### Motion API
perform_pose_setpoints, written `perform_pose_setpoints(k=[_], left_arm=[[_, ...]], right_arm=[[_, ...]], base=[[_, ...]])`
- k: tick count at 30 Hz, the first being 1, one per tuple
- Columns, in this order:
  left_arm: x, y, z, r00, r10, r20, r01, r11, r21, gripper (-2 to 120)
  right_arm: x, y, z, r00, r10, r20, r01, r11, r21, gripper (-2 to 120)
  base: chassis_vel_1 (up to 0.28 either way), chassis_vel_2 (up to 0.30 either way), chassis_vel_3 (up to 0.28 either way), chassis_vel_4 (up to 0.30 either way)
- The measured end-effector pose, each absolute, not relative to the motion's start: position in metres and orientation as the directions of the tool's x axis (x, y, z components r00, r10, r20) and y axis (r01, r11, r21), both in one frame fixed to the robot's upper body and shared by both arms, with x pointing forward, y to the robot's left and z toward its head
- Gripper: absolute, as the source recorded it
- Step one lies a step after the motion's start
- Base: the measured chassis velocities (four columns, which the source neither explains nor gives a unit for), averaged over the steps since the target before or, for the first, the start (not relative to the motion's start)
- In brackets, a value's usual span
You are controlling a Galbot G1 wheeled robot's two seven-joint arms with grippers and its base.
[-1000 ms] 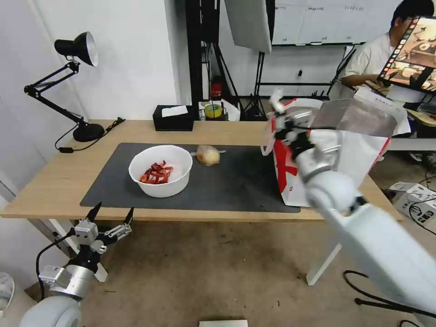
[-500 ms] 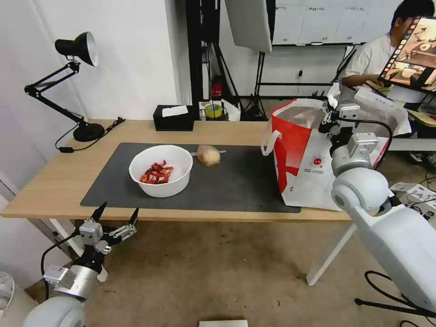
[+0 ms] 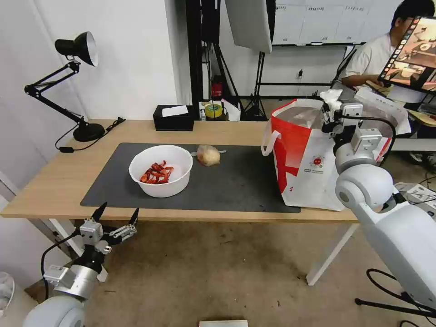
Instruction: Pick up the trash from the table and place it into the takeout bag.
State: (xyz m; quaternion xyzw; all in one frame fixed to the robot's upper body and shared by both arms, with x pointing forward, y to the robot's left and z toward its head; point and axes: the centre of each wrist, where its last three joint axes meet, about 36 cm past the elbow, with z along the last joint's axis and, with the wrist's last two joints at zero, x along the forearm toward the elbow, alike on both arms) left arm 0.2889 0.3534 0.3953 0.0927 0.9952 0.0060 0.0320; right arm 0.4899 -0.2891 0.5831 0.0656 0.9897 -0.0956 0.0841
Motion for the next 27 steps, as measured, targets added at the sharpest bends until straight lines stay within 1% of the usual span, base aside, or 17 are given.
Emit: perform_pose_setpoints(k=[1,4,5,7,8,9,12,16,19,20,22,23,24,27], left_arm=[[0.289,0.353,0.395,-0.981,0.185,-0.063,0.184,0.983,0.018,100],[0.290,0.353,0.395,-0.980,0.187,-0.065,0.187,0.982,0.017,100],[0.290,0.353,0.395,-0.980,0.187,-0.065,0.187,0.982,0.017,100],[0.291,0.353,0.396,-0.980,0.188,-0.066,0.188,0.982,0.017,100],[0.291,0.353,0.396,-0.980,0.188,-0.066,0.188,0.982,0.017,100],[0.291,0.353,0.397,-0.980,0.189,-0.068,0.188,0.982,0.018,100],[0.292,0.353,0.398,-0.979,0.190,-0.071,0.189,0.982,0.019,100],[0.292,0.353,0.398,-0.980,0.187,-0.073,0.186,0.982,0.019,100],[0.292,0.351,0.400,-0.981,0.176,-0.077,0.175,0.984,0.017,100],[0.292,0.351,0.400,-0.981,0.176,-0.077,0.175,0.984,0.017,100],[0.291,0.351,0.401,-0.981,0.177,-0.079,0.176,0.984,0.017,100],[0.291,0.351,0.401,-0.981,0.177,-0.080,0.176,0.984,0.018,100],[0.291,0.351,0.401,-0.981,0.177,-0.080,0.176,0.984,0.018,100],[0.290,0.350,0.401,-0.981,0.176,-0.085,0.175,0.984,0.018,100]], right_arm=[[0.490,-0.289,0.583,-0.977,0.114,-0.179,0.146,0.973,-0.178,59],[0.489,-0.289,0.583,-0.978,0.110,-0.177,0.142,0.973,-0.179,75],[0.489,-0.289,0.583,-0.978,0.110,-0.177,0.142,0.973,-0.179,75],[0.488,-0.288,0.584,-0.979,0.100,-0.177,0.131,0.976,-0.174,85],[0.488,-0.288,0.584,-0.979,0.100,-0.177,0.131,0.976,-0.174,85],[0.486,-0.287,0.585,-0.980,0.092,-0.177,0.122,0.979,-0.166,89],[0.480,-0.284,0.587,-0.979,0.043,-0.197,0.070,0.989,-0.131,99],[0.474,-0.282,0.589,-0.978,0.006,-0.209,0.029,0.994,-0.107,100],[0.462,-0.278,0.591,-0.964,-0.102,-0.244,-0.084,0.993,-0.083,100],[0.462,-0.278,0.591,-0.964,-0.102,-0.244,-0.084,0.993,-0.083,100],[0.454,-0.275,0.590,-0.955,-0.158,-0.253,-0.142,0.987,-0.078,100],[0.447,-0.273,0.587,-0.948,-0.198,-0.249,-0.184,0.980,-0.078,100],[0.447,-0.273,0.587,-0.948,-0.198,-0.249,-0.184,0.980,-0.078,100],[0.423,-0.267,0.576,-0.924,-0.314,-0.218,-0.303,0.949,-0.085,100]], base=[[0.000,0.000,0.000,0.000],[0.000,0.000,0.000,0.000],[0.000,0.000,0.000,0.000],[0.000,0.000,0.000,0.000],[0.000,0.000,0.000,0.000],[0.000,0.000,0.000,0.000],[0.000,0.000,0.000,0.000],[0.000,0.000,0.000,0.000],[0.000,0.000,0.000,0.000],[0.000,0.000,0.000,0.000],[0.000,0.000,0.000,0.000],[0.000,0.000,0.000,0.000],[0.000,0.000,0.000,0.000],[0.000,0.000,0.000,0.000]])
